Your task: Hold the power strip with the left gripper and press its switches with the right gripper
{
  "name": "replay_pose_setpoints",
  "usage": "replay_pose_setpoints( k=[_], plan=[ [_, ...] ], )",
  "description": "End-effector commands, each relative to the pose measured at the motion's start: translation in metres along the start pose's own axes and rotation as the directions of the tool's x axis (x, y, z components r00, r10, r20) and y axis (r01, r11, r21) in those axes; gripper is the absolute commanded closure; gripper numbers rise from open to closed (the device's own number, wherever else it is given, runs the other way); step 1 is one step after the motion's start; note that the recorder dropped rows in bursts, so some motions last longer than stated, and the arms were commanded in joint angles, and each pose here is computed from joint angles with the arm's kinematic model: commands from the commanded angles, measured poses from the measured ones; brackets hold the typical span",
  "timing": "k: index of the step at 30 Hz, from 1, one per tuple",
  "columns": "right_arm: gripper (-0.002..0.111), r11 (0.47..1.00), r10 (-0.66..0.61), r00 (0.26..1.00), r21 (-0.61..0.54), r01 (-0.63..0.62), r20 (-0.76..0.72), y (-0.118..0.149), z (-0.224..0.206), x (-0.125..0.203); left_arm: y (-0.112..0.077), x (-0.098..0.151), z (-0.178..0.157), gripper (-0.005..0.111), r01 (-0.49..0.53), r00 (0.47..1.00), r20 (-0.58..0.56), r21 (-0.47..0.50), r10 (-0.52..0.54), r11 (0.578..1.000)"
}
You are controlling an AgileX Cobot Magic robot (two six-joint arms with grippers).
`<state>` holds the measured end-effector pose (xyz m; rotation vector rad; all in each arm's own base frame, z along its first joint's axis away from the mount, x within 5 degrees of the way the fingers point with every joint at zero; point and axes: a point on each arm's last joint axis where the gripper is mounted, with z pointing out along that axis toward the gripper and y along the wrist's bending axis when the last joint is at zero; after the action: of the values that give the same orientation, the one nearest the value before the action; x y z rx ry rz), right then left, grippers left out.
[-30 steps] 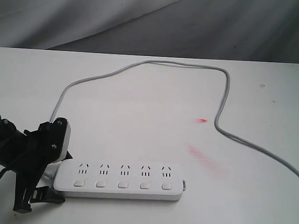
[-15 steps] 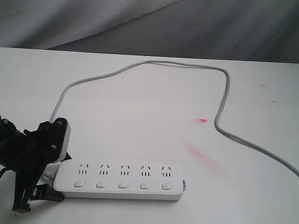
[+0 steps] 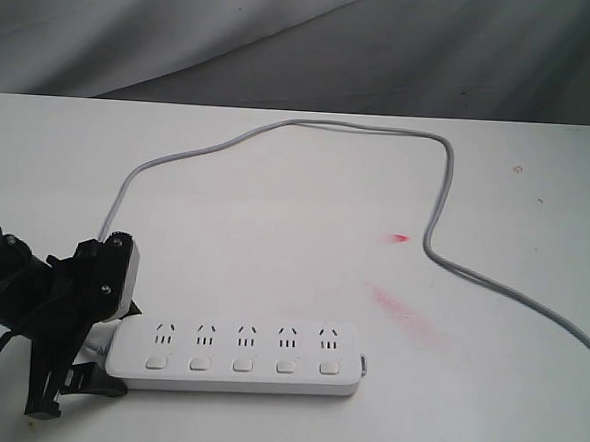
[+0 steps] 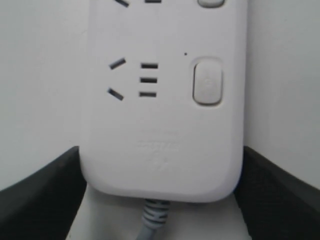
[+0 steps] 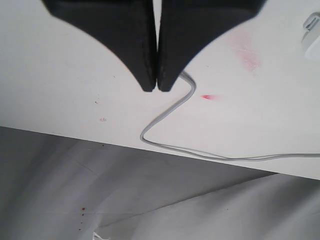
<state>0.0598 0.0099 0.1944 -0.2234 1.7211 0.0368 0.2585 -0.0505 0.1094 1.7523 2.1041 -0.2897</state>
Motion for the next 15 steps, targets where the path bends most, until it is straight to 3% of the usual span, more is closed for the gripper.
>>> replay_pose_setpoints(
  k=[1,15],
  plan=[
    [0.108,1.000,-0.005,1.000,0.007,0.005,0.002,-0.0004,-0.0002,0.0003,0.0028,0.0030,0.0003,0.052,-0.022,0.999,-0.027,-0.023,0.022,0.999],
    [0.108,1.000,-0.005,1.000,0.007,0.005,0.002,-0.0004,-0.0002,0.0003,0.0029,0.0028,0.0003,0.052,-0.019,1.000,-0.025,-0.024,0.018,1.000]
  ],
)
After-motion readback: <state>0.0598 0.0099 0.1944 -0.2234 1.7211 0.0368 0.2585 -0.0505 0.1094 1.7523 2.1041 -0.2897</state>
